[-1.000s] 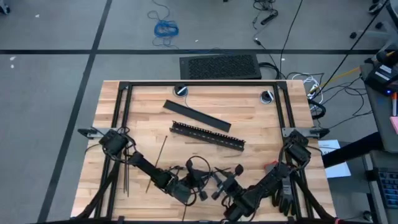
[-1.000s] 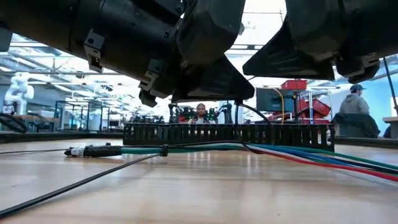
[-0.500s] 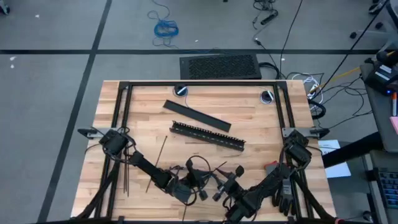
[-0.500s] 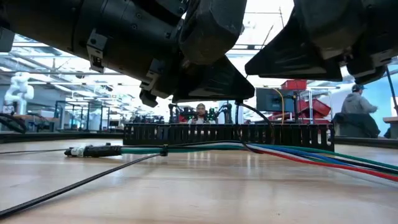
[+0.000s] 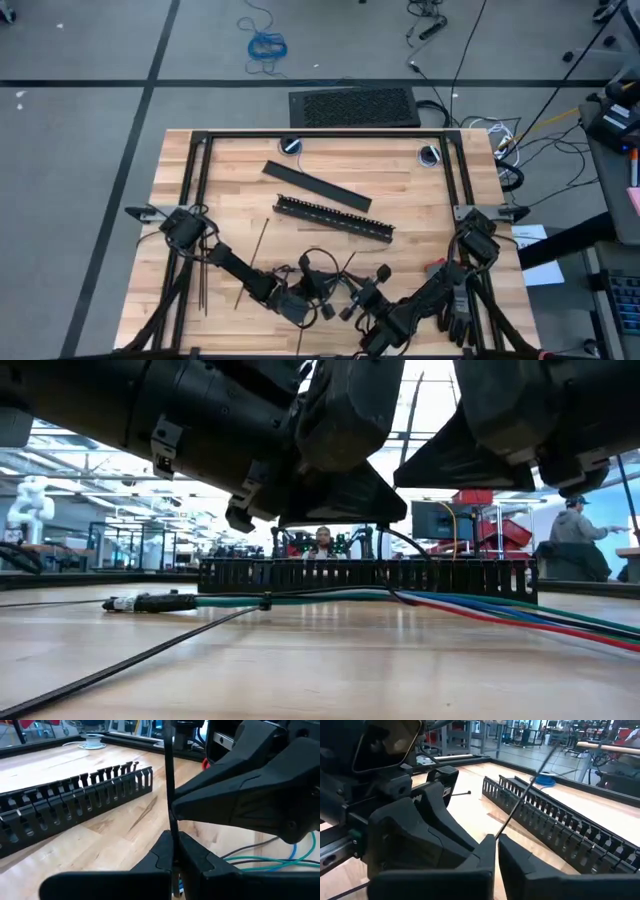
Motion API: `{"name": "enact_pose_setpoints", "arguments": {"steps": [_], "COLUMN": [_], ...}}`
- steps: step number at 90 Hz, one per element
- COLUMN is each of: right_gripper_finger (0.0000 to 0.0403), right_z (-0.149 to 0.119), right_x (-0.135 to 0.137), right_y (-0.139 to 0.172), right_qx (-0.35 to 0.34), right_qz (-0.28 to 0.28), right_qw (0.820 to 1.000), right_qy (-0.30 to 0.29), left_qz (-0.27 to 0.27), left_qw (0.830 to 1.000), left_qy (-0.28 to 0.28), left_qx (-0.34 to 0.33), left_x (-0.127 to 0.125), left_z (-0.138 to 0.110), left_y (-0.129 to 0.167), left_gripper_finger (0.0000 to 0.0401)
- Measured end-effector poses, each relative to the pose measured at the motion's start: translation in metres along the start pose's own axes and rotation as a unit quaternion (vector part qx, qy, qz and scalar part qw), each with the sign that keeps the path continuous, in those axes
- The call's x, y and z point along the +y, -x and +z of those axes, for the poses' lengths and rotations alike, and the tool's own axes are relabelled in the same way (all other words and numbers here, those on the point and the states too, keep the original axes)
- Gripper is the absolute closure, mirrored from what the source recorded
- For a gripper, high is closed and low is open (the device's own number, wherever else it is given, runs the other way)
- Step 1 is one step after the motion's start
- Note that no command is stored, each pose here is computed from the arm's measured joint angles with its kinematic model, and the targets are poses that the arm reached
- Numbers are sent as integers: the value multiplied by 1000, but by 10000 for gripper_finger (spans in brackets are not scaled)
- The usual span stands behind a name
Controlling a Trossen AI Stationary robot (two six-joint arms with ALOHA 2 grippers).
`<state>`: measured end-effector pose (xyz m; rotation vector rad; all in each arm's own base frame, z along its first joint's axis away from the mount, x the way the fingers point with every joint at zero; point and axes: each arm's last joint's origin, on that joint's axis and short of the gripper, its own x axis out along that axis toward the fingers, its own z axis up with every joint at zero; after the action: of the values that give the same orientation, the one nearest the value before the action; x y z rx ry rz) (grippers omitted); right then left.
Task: Ziptie cables
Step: Wrap the cable wires with the black zip tie
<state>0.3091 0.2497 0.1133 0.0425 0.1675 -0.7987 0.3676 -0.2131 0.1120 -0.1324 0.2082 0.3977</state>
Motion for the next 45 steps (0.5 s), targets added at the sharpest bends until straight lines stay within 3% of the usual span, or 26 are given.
{"name": "enact_pose_setpoints", "arguments": {"steps": [45], "right_gripper_finger": [401], "right_z": [13], "right_x": [-2], "right_y": [-9], "right_qx": [9], "right_qz": [-10], "right_qw": [999], "right_qy": [35], "left_qz": [-10], "left_qw": [1000], "left_qy": [0], "left_qx": [6], "left_x": [0], "left_z": [0], "left_y": [-1], "left_gripper_finger": [384]}}
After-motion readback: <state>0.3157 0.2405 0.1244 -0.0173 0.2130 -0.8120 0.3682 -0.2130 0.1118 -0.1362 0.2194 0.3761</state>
